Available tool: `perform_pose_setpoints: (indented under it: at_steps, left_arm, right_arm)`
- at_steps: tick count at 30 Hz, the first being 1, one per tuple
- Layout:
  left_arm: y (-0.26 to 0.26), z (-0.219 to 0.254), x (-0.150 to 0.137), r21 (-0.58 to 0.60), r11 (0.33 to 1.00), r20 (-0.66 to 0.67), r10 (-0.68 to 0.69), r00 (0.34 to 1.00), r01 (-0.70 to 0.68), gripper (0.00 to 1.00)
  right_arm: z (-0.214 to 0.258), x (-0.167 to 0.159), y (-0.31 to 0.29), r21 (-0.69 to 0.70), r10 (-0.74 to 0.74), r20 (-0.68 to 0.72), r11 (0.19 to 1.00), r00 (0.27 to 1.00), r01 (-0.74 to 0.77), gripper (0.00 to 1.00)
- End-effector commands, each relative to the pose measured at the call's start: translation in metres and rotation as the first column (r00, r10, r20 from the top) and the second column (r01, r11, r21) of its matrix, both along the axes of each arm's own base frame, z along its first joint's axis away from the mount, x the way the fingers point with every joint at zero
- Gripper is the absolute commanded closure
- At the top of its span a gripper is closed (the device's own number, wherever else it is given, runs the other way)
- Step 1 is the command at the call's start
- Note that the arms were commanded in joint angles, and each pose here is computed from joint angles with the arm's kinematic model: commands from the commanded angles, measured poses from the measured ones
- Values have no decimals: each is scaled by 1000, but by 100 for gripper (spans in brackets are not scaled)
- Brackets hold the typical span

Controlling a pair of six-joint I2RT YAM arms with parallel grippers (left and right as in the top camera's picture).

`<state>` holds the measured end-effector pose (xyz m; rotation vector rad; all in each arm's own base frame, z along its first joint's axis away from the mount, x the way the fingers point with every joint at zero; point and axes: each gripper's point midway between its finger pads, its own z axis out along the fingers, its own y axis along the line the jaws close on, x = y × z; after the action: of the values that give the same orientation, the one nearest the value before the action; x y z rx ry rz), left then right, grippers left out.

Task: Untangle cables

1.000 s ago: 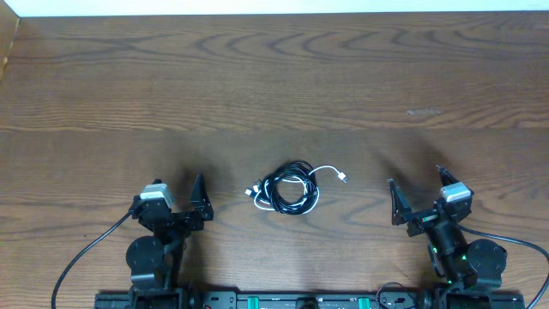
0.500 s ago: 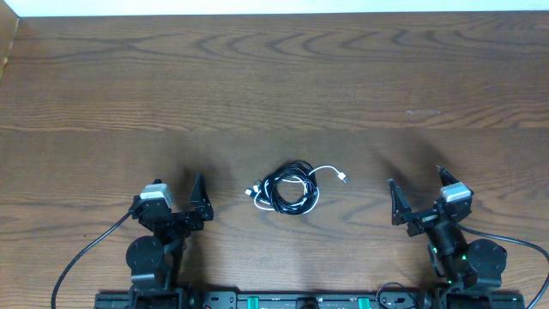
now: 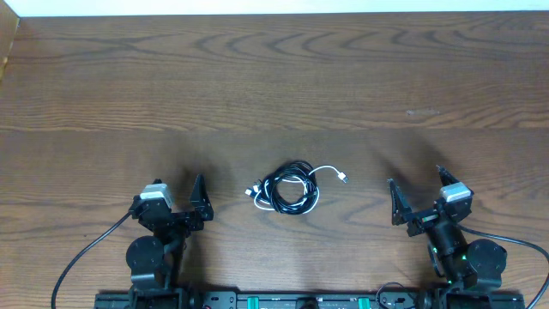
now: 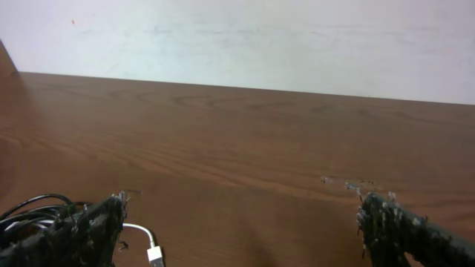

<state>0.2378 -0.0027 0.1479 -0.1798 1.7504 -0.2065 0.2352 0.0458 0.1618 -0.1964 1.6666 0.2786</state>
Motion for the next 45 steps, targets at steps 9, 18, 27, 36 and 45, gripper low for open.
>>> perform_pose_setpoints:
  at_steps: [9,18,27,36,45]
  left_arm:
    - [3,-14,0,9,1000,-33,14,999,-13,8]
    - [3,-14,0,9,1000,-34,14,999,-13,8]
    - [-15,5,-2,-6,996,9,-87,996,87,8]
    - [-22,91,-11,-3,992,85,-128,988,129,8]
    - [-37,185,-11,-102,976,-70,-201,977,194,8]
  right_arm:
    - [-3,0,1,-18,3,2,1000,1000,-3,1]
    - [-3,0,1,-17,8,2,1000,1000,-8,1]
    - [11,-3,7,-16,42,32,999,999,-41,1]
    - [79,-20,11,11,55,95,998,994,-57,1]
    - [174,-31,43,262,251,-41,937,967,-232,1]
